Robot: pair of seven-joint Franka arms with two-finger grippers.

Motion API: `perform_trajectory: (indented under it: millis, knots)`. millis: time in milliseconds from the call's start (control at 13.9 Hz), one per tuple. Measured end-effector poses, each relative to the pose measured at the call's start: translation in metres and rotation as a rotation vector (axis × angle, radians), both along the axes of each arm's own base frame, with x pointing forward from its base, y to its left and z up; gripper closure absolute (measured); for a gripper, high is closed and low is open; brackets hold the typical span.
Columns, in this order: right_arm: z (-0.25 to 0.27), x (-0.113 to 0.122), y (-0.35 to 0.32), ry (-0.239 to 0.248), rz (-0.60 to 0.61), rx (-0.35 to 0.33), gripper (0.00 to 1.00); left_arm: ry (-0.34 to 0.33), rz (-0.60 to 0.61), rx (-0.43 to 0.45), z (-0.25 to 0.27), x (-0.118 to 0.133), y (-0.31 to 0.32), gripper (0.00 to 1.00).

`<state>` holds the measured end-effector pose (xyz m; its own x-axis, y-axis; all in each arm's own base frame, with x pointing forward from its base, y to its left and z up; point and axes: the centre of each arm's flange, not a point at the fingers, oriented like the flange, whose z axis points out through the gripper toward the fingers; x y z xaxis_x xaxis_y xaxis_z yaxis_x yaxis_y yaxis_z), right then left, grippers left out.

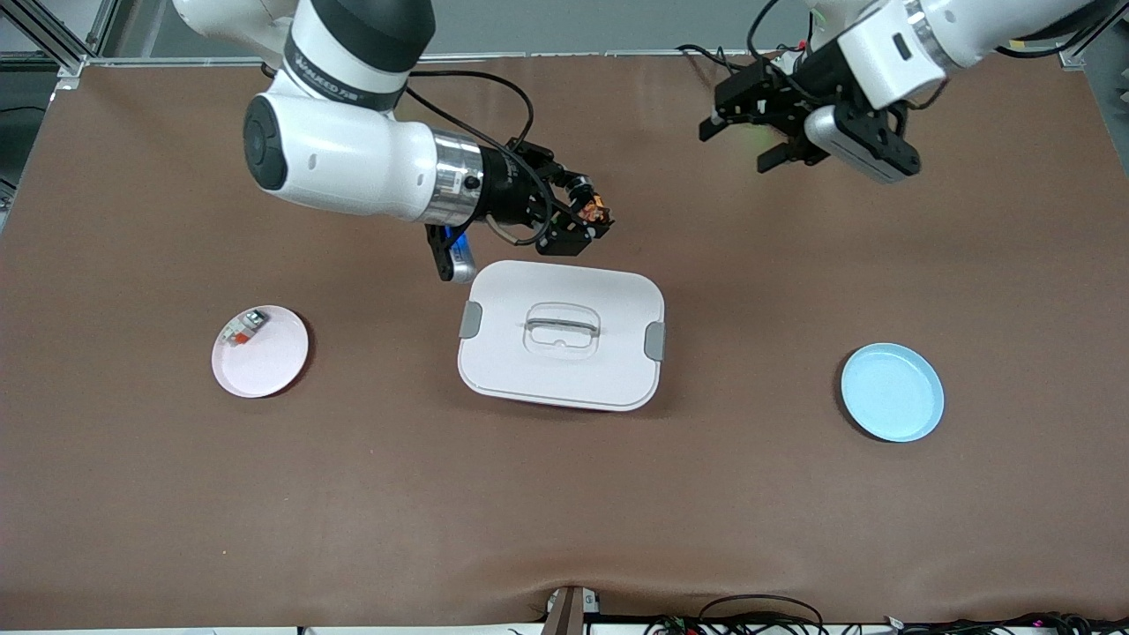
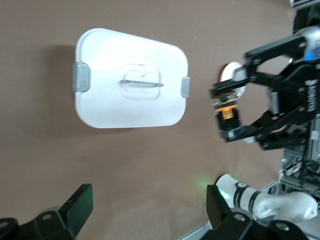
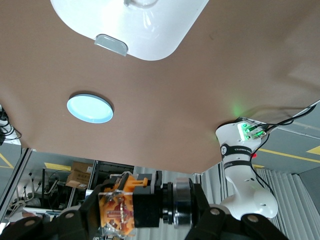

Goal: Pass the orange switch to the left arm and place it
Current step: 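Reach the left gripper to the switch held by the right gripper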

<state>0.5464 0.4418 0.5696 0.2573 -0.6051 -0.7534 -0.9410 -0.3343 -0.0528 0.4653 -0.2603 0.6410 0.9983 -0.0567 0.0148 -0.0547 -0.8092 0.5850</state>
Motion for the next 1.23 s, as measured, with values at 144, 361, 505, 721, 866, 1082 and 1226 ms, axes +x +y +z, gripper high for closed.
perform_trajectory:
  millis: [144,361,505,721,866,1082,1226]
  knots:
    - [0.0,-0.001,0.002,0.002,-0.002,-0.006,0.27,0.009,0.03,-0.035,-0.011,-0.007,-0.019,0.0]
    - [0.0,0.0,0.0,0.0,-0.006,-0.008,0.27,0.043,0.105,-0.064,-0.015,-0.016,-0.046,0.0]
    - [0.0,0.001,-0.001,0.0,-0.007,-0.008,0.27,0.057,0.147,-0.087,-0.016,-0.019,-0.059,0.0]
    - [0.0,0.001,-0.001,0.0,-0.008,-0.009,0.27,0.045,0.191,-0.113,-0.026,-0.017,-0.078,0.02]
    - [0.0,0.001,-0.001,-0.001,-0.008,-0.009,0.27,0.038,0.213,-0.132,-0.034,-0.012,-0.087,0.03]
    - [0.0,0.002,-0.002,-0.001,-0.01,-0.01,0.27,0.03,0.249,-0.158,-0.048,0.0,-0.094,0.11]
    - [0.0,0.002,-0.002,-0.001,-0.01,-0.01,0.27,0.02,0.272,-0.177,-0.057,0.008,-0.099,0.11]
